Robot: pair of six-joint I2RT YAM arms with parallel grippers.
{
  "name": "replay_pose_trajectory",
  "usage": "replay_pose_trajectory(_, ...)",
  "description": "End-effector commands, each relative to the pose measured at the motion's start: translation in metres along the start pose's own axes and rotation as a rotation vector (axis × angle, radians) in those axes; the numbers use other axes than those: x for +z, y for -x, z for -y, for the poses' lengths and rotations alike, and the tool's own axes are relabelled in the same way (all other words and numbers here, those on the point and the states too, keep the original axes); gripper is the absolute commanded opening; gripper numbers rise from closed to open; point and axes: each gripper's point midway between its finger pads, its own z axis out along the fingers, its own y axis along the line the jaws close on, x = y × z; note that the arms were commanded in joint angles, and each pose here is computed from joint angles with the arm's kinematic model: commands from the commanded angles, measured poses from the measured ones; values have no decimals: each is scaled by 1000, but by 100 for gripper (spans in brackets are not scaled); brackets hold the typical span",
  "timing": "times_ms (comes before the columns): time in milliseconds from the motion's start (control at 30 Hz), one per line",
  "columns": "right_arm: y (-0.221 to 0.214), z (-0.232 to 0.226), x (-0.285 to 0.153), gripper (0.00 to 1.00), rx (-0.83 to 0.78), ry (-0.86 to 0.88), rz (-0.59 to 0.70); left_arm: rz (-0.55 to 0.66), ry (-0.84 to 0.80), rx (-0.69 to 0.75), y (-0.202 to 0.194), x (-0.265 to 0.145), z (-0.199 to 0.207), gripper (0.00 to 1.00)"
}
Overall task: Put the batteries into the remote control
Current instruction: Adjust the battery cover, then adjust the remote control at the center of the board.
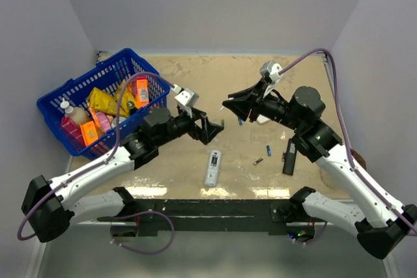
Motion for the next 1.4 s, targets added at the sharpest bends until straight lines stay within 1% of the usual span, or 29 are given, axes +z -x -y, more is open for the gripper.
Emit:
replay_pose_trajectory(0, -27, 59, -24, 4, -36, -353, -156, -309, 234, -73, -72, -10, -44, 100)
replay_pose_trajectory(33, -28, 65, -28, 4, -36, -395, -164, -340, 248, -89, -80, -11, -46, 100)
replay_pose_trajectory(67, -29, 78, -35, 4, -31, -480, -167, -384, 272, -124, -93, -15, -48, 100)
replay_pose_trajectory(133, -38, 88, -45, 4, -22, -554, -199, -451, 305, -162, -113, -16, -52, 100)
replay_pose_trajectory(167, -39, 99, -53, 4, -19, -631, -201, -492, 328, -187, -125, -20, -51, 100)
replay_pose_trajectory(233, -46, 106, -65, 4, -15, -696, -235, -552, 352, -203, -144, -20, -49, 100)
replay_pose_trajectory(300, -52, 112, -75, 4, -6, -751, -259, -638, 367, -216, -168, -22, -38, 100)
replay_pose_trajectory(333, -54, 111, -78, 4, -7, -756, -268, -664, 369, -204, -176, -23, -29, 100)
replay_pose_trajectory(367, -58, 110, -80, 4, 0, -759, -281, -705, 405, -219, -189, -25, -29, 100)
replay_pose_trajectory(433, -60, 108, -85, 4, 4, -757, -283, -736, 410, -221, -197, -23, -19, 99)
replay_pose_trajectory(467, -63, 107, -87, 4, 11, -754, -284, -766, 454, -246, -208, -26, -21, 99)
replay_pose_trajectory(533, -66, 99, -87, 4, 24, -717, -280, -786, 478, -289, -215, -24, -16, 99)
replay_pose_trajectory(567, -68, 96, -86, 4, 41, -705, -279, -816, 507, -296, -224, -25, -17, 99)
replay_pose_trajectory(633, -75, 87, -84, 5, 67, -656, -292, -844, 547, -298, -233, -28, -15, 98)
replay_pose_trajectory(700, -85, 85, -86, 5, 94, -647, -304, -865, 562, -288, -241, -25, -12, 95)
replay_pose_trajectory(867, -99, 79, -91, 5, 143, -635, -336, -938, 641, -245, -272, -35, -11, 83)
replay_pose_trajectory(933, -104, 79, -94, 4, 158, -650, -353, -959, 652, -235, -280, -41, -5, 81)
replay_pose_trajectory(1033, -107, 81, -100, 4, 159, -676, -371, -993, 666, -214, -293, -45, 3, 70)
replay_pose_trajectory(1067, -107, 81, -102, 4, 158, -681, -374, -996, 664, -215, -294, -43, 6, 61)
replay_pose_trajectory(1133, -108, 82, -104, 4, 160, -690, -375, -1011, 685, -212, -301, -46, 8, 54)
replay_pose_trajectory(1167, -107, 81, -106, 4, 162, -692, -372, -1003, 702, -222, -298, -43, 9, 48)
replay_pose_trajectory(1233, -108, 80, -107, 4, 165, -691, -371, -1003, 752, -226, -297, -46, 5, 46)
replay_pose_trajectory(1267, -108, 79, -107, 4, 167, -689, -369, -983, 746, -236, -292, -39, 8, 47)
replay_pose_trajectory(1300, -110, 79, -108, 4, 166, -690, -373, -970, 731, -243, -288, -34, 12, 49)
replay_pose_trajectory(1333, -112, 79, -109, 4, 166, -691, -379, -940, 679, -265, -282, -20, 21, 54)
replay_pose_trajectory(1367, -114, 80, -109, 4, 166, -689, -386, -924, 654, -279, -279, -13, 26, 56)
